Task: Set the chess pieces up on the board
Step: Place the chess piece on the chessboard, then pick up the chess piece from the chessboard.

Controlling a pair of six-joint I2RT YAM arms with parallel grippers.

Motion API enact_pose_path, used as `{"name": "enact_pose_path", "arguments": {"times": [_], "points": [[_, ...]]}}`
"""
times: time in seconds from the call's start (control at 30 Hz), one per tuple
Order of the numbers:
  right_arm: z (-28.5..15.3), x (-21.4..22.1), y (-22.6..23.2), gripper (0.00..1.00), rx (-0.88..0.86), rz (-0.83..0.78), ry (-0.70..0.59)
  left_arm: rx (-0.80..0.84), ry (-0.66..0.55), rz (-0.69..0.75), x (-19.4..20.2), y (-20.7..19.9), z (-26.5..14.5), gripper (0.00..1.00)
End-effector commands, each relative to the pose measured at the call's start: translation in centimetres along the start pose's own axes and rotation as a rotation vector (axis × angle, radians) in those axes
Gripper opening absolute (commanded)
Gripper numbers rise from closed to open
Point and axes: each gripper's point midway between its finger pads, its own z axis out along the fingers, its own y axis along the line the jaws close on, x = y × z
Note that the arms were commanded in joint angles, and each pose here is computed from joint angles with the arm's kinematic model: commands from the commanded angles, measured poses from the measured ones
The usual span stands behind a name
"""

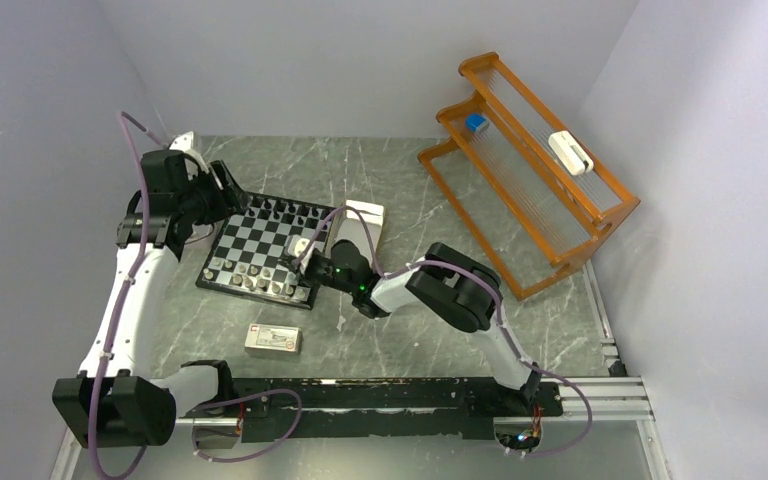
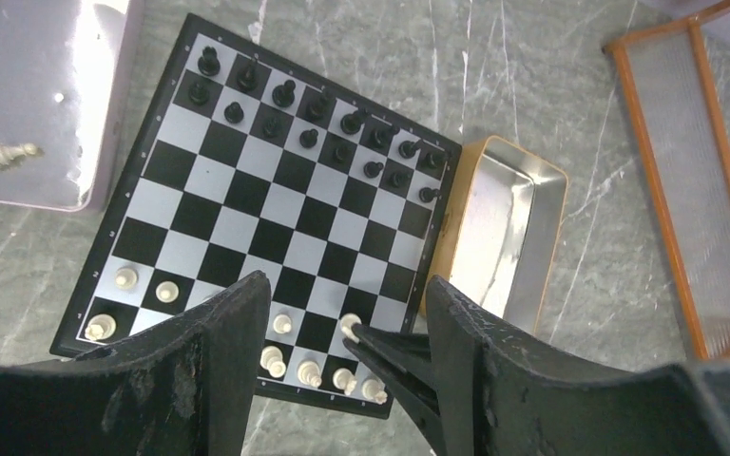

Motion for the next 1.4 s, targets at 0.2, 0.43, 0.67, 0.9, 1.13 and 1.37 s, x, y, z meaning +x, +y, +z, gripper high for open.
{"name": "enact_pose_path", "arguments": {"times": [0.2, 0.43, 0.67, 0.9, 1.13, 1.37], "points": [[0.4, 2.3, -0.6, 0.18, 0.039, -0.014, 0.018, 0.061, 0.087, 0.033, 2.9, 0.1, 0.5, 0.65], [0.3, 1.6, -0.8, 0.30, 0.043, -0.011, 0.010, 0.079, 0.117, 0.048, 3.6, 0.0, 1.0, 0.65], [-0.9, -4.6, -2.0, 0.41, 0.054, 0.045, -0.083, 0.046, 0.207, 0.098, 5.6, 1.3, 1.8, 0.62], [-5.1, -9.5, -3.3, 0.61, 0.112, 0.086, -0.105, 0.068, 0.318, 0.179, 8.9, 0.7, 2.9, 0.54], [-10.8, -11.9, -4.2, 0.82, 0.188, 0.155, -0.038, 0.091, 0.387, 0.330, 12.3, -2.1, 3.9, 0.51], [-15.8, -12.6, -3.9, 1.00, 0.213, 0.160, 0.017, 0.035, 0.457, 0.319, 15.3, -1.3, 4.6, 0.53]]}}
